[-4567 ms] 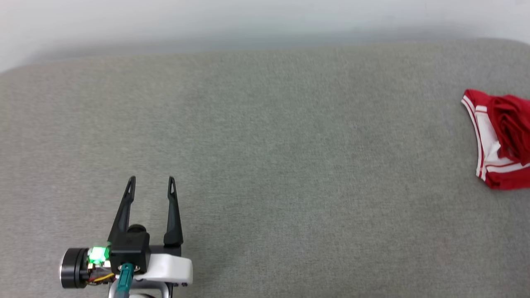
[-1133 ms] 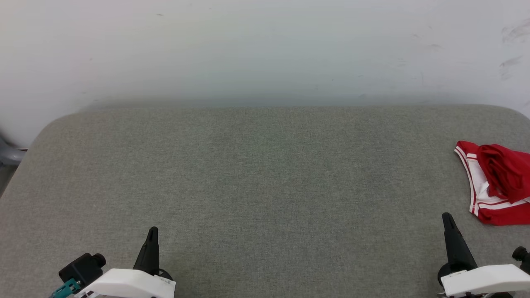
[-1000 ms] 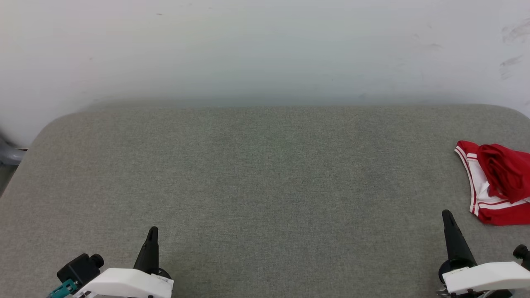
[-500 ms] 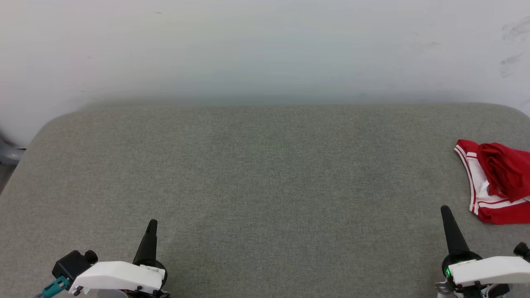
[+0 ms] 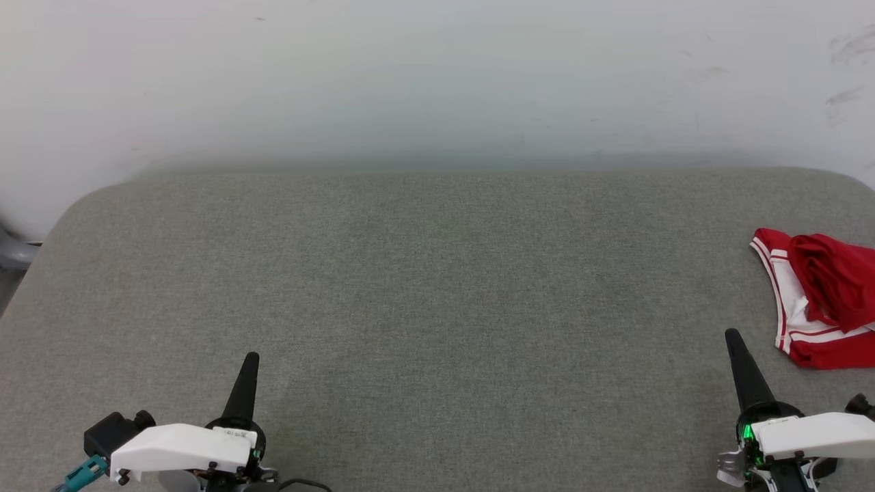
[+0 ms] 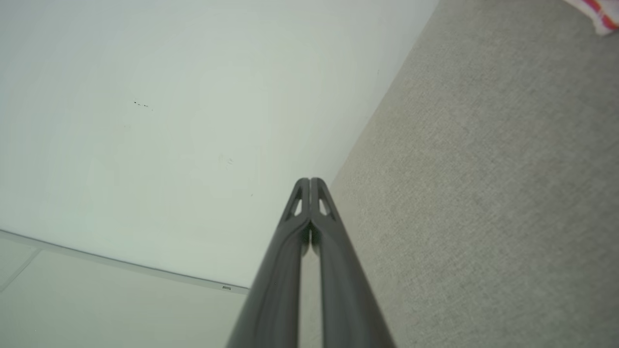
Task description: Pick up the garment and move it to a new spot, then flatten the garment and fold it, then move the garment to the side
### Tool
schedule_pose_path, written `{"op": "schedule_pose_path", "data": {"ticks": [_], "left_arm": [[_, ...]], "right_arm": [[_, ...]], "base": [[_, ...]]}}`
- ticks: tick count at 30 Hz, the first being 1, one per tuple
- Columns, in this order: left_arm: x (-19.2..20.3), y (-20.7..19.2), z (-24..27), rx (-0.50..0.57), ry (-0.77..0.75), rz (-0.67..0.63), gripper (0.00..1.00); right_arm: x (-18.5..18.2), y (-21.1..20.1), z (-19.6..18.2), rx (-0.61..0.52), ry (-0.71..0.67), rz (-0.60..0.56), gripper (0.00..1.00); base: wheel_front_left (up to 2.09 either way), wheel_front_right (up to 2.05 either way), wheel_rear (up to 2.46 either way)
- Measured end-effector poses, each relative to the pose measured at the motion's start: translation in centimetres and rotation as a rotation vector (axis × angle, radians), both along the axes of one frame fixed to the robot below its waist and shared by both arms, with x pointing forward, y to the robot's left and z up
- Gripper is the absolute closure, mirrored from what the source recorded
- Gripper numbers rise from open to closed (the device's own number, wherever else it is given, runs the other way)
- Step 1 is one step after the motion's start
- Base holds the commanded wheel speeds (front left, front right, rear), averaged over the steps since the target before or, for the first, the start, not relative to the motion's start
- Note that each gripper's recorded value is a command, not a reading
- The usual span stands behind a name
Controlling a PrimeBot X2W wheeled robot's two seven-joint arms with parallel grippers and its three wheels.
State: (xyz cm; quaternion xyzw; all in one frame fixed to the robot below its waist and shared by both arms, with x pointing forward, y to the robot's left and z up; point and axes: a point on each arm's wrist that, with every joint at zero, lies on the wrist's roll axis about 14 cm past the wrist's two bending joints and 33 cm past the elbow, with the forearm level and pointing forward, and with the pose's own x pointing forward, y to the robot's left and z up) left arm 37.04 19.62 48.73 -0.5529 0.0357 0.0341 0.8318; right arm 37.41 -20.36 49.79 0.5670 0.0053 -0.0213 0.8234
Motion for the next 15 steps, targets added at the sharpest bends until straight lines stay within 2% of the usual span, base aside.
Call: {"op": "schedule_pose_path", "data": {"ticks": [15], "left_arm": [[0.73,0.12,0.62,-0.163,-0.030,0.003,1.00]], "right_arm": [[0.47,0.08,0.06,0.148,-0.004,0.005,1.00]], "base": [[0.00,0.00,0.00]]}}
